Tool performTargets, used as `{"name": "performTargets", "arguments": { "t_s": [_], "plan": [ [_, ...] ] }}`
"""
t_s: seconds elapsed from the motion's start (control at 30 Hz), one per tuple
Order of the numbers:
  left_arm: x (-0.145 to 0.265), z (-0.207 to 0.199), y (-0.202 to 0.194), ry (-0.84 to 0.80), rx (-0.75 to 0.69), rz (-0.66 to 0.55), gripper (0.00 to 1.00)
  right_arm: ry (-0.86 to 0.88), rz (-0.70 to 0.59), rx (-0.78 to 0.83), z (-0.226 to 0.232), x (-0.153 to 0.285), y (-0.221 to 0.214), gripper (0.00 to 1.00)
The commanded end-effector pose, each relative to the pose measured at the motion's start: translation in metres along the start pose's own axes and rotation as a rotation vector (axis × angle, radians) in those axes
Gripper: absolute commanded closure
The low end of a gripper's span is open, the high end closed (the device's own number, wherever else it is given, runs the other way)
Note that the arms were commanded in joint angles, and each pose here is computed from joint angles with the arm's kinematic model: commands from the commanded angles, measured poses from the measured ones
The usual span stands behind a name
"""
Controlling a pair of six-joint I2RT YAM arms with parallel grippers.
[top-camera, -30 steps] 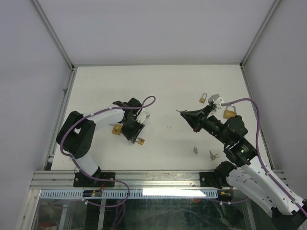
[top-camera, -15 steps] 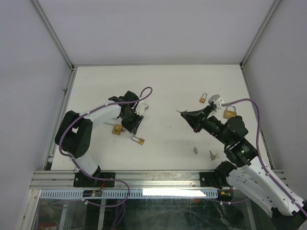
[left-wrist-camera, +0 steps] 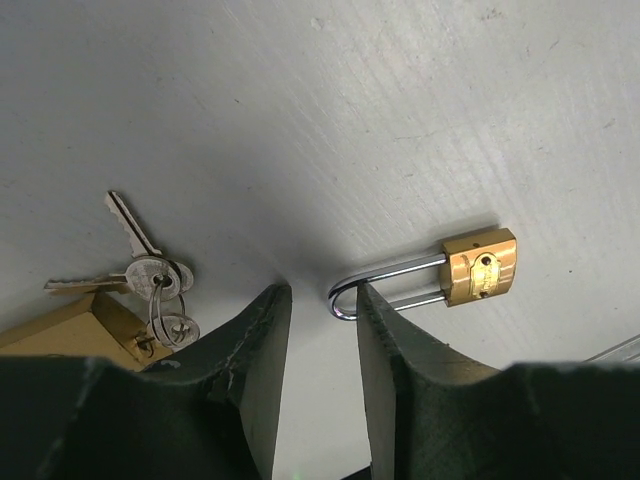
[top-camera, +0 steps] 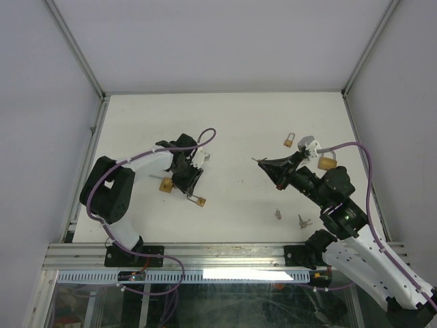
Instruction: Unlock with the key
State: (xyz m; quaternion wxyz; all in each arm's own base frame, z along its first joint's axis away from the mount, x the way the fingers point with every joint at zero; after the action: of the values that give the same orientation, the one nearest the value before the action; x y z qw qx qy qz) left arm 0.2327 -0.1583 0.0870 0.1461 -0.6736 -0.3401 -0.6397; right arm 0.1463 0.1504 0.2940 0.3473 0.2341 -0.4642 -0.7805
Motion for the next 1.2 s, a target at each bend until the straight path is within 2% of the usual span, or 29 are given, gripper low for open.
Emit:
{"name": "performTargets", "arguments": {
  "t_s": [0.0,0.23,0.37,0.43,0.53,0.8,1.0,1.17],
  "plan": [
    [-0.004,0.003,-0.008,0.049,0.019,0.010,0.66,0.028,-0.056,0.034,0.006,0.001,0.013,1.00],
    [0.004,-0.005,-0.002,0.074,-0.042,-0.011,0.61,0.038,-0.043,0.033,0.006,-0.002,0.012,1.00],
    [-0.003,-0.019,-0.003,0.095,-0.106,0.022,0.58,0.039,-0.046,0.035,0.006,-0.003,0.012,1.00],
    [-0.007,-0.020,-0.004,0.114,-0.093,0.041,0.58,0.042,-0.046,0.036,0.007,-0.002,0.013,1.00],
    [-0.010,-0.015,-0.007,0.149,-0.094,0.057,0.64,0.045,-0.051,0.037,0.008,-0.001,0.014,1.00],
    [-0.022,-0.013,-0.011,0.104,-0.101,0.100,1.00,0.050,-0.060,0.039,0.009,0.003,0.015,1.00],
    [-0.014,-0.010,-0.002,0.137,-0.114,0.069,1.00,0.049,-0.058,0.039,0.010,0.004,0.016,1.00],
    [0.030,0.006,0.034,0.296,-0.229,-0.058,1.00,0.051,-0.061,0.040,0.011,0.004,0.017,1.00]
  ]
}}
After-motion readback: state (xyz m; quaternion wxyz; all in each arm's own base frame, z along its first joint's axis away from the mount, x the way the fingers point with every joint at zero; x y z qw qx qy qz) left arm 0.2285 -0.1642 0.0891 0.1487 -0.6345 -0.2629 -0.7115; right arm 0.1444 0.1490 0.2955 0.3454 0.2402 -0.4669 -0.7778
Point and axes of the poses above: each gripper's point midway between its finger pads, its own x axis back along the fingers, its own z axis along the line the jaws close on, y = z × x, the point moved 7 cm from there along x, back along the fingers, and after that the axes turned 14 degrees about -x, right-handed, at the moved point
